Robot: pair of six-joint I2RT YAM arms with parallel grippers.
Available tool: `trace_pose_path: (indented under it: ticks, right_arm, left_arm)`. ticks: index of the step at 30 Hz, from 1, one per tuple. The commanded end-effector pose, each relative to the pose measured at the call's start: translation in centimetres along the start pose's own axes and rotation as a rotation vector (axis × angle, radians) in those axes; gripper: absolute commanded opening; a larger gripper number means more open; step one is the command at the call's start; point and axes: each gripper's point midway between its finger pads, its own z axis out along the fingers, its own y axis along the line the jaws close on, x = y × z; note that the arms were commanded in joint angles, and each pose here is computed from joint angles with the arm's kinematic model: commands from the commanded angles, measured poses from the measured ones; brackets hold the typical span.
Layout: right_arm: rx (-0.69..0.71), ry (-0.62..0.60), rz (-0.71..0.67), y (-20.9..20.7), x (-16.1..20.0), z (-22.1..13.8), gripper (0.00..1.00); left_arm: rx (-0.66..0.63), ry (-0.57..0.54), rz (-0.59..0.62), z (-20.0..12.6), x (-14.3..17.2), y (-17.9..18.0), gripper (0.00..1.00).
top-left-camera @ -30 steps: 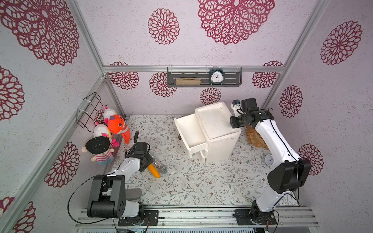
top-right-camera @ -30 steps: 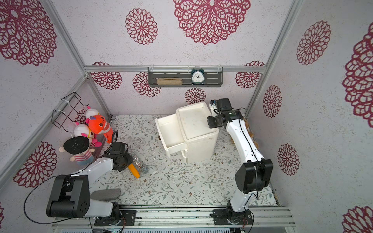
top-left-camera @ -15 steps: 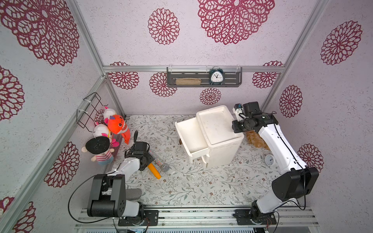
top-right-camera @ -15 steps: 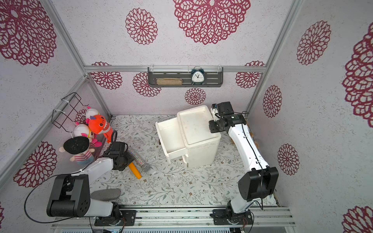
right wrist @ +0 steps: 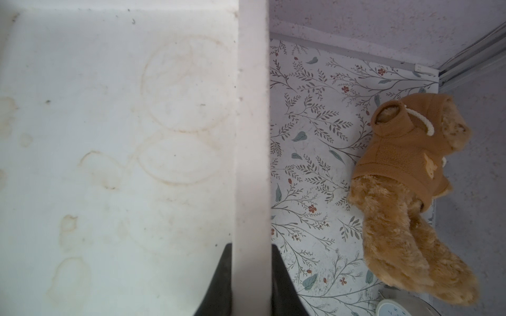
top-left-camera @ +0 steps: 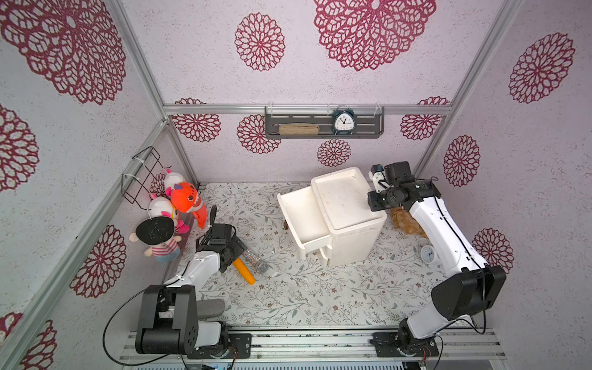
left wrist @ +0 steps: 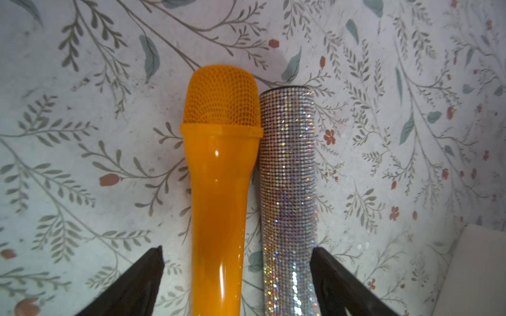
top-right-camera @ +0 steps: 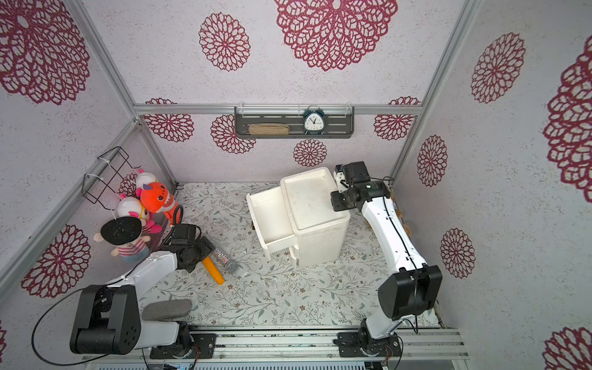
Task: Take the microphone out of the drawer
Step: Place the microphone at the center of the board, then close the drawer of the storage box.
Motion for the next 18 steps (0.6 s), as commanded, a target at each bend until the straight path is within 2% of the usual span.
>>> trace_pose_path:
  ticks: [1,4,6,11,18]
  right_arm:
    - [-0.096,-0.121,-0.054,2.6,-2.0,-2.9,0.13]
    - [-0.119,-0.128,-0.055,3.0,-2.0,-2.6,0.12]
    - [-0.133,-0.135,-0.064,3.3,-2.1,-2.2,0.1]
    - [-0.215,-0.189,-0.097,4.7,-2.7,-1.7,0.06]
    - [-0.25,-0.196,-0.061,5.2,-3.8,-1.6,0.01]
  left_arm:
    - [0.049,-0.06,-0.02,-2.4,-2.1,-1.5,0.98]
    - [0.108,-0.05,0.017,-3.4,-2.6,-3.2,0.97]
    - [0.177,0.002,0.055,-3.6,-2.3,-5.1,0.97]
    - [0.297,0.129,0.169,-4.0,-0.6,-9.0,0.97]
    - [0.434,0.205,0.296,-5.7,2.3,-14.2,0.97]
